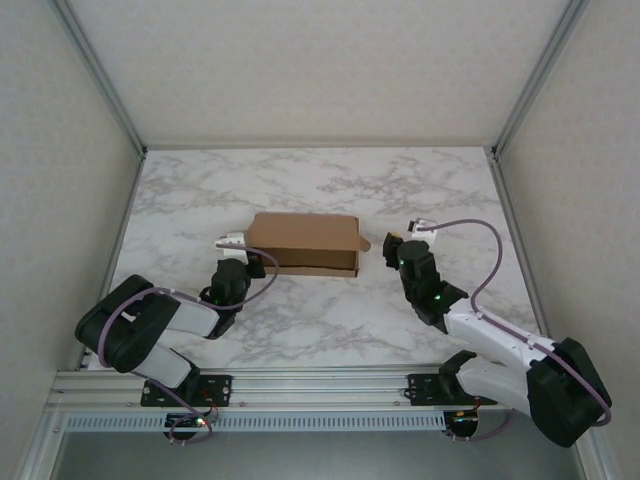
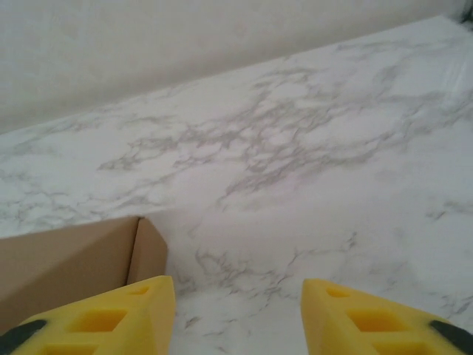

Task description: Fold the paper box

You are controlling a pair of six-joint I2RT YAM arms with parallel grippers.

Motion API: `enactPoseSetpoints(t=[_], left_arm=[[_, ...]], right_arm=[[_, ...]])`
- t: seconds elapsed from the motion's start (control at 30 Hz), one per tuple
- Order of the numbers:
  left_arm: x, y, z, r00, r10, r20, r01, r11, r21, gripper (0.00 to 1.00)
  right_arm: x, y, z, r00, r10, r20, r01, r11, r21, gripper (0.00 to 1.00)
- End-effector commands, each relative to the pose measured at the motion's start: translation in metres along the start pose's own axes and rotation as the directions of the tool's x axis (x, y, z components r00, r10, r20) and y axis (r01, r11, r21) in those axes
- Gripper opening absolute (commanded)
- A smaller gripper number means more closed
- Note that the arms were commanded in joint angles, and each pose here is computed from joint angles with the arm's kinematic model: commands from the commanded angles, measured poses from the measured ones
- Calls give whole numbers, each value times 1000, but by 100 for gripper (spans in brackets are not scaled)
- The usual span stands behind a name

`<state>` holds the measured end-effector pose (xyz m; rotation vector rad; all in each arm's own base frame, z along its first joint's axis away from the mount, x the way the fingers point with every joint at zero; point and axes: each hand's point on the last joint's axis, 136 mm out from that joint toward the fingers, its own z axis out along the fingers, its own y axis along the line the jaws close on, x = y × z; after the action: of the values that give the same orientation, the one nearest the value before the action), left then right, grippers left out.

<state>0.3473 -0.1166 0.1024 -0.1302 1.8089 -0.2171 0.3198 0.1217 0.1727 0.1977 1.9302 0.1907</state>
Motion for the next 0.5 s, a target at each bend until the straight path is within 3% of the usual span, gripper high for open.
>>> enactPoseSetpoints(t=[0.0, 0.1, 0.2, 0.33, 0.47], left_arm=[[12, 6, 0, 999, 25, -47, -26, 999, -32, 0], [13, 7, 0, 998, 27, -51, -29, 999, -34, 0], [13, 6, -1, 998, 21, -51, -22, 999, -32, 0], [15, 6, -1, 998, 22, -54, -23, 999, -34, 0], [18, 7, -2, 997, 30, -66, -32, 999, -36, 0]], right_arm=[[-26, -3, -7, 998, -68, -6, 68, 996, 63, 44], [-54, 37, -9, 998, -66, -10, 65, 994, -87, 39], [-63, 84, -9, 989, -35, -143, -1, 970, -241, 36], [-39, 137, 2, 930, -44, -364, -101, 923, -371, 37], [0, 157, 20, 878, -53, -475, -149, 914, -378, 36]])
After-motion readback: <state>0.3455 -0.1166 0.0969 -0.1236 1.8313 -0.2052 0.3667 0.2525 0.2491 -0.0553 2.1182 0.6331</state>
